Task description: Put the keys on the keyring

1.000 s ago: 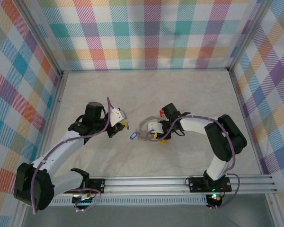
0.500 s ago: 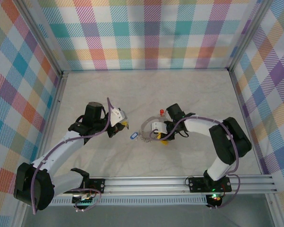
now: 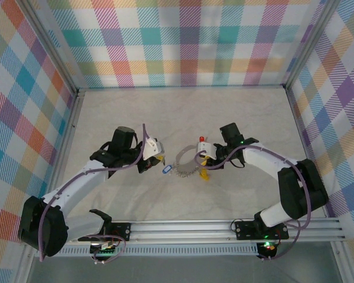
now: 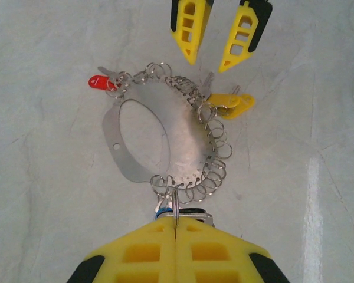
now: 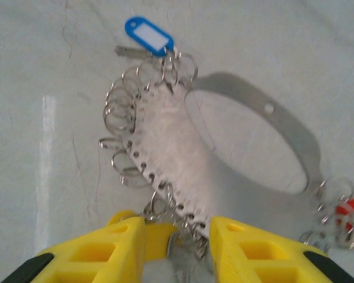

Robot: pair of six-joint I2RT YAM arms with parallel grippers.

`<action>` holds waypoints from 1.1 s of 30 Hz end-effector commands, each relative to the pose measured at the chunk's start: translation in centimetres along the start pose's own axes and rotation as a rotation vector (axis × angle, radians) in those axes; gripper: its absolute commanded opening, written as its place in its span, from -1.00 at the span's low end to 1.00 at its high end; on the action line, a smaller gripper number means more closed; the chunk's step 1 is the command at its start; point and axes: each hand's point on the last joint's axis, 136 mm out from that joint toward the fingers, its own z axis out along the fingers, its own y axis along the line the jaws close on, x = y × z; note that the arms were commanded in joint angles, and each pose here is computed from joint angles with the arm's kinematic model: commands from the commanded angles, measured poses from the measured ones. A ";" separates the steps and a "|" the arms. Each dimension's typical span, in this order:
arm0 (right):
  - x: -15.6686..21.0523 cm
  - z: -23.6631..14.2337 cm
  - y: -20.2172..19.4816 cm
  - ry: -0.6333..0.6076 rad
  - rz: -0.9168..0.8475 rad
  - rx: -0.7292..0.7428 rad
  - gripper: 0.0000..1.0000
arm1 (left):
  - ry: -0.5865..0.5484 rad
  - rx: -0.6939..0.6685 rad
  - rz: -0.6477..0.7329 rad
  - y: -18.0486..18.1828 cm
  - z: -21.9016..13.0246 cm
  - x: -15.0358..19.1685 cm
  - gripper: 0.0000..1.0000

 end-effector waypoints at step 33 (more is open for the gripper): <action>-1.4 -1.3 0.6 0.143 1.541 0.151 -0.48 | -0.029 0.006 -0.041 -1.5 -1.5 -0.8 -1.00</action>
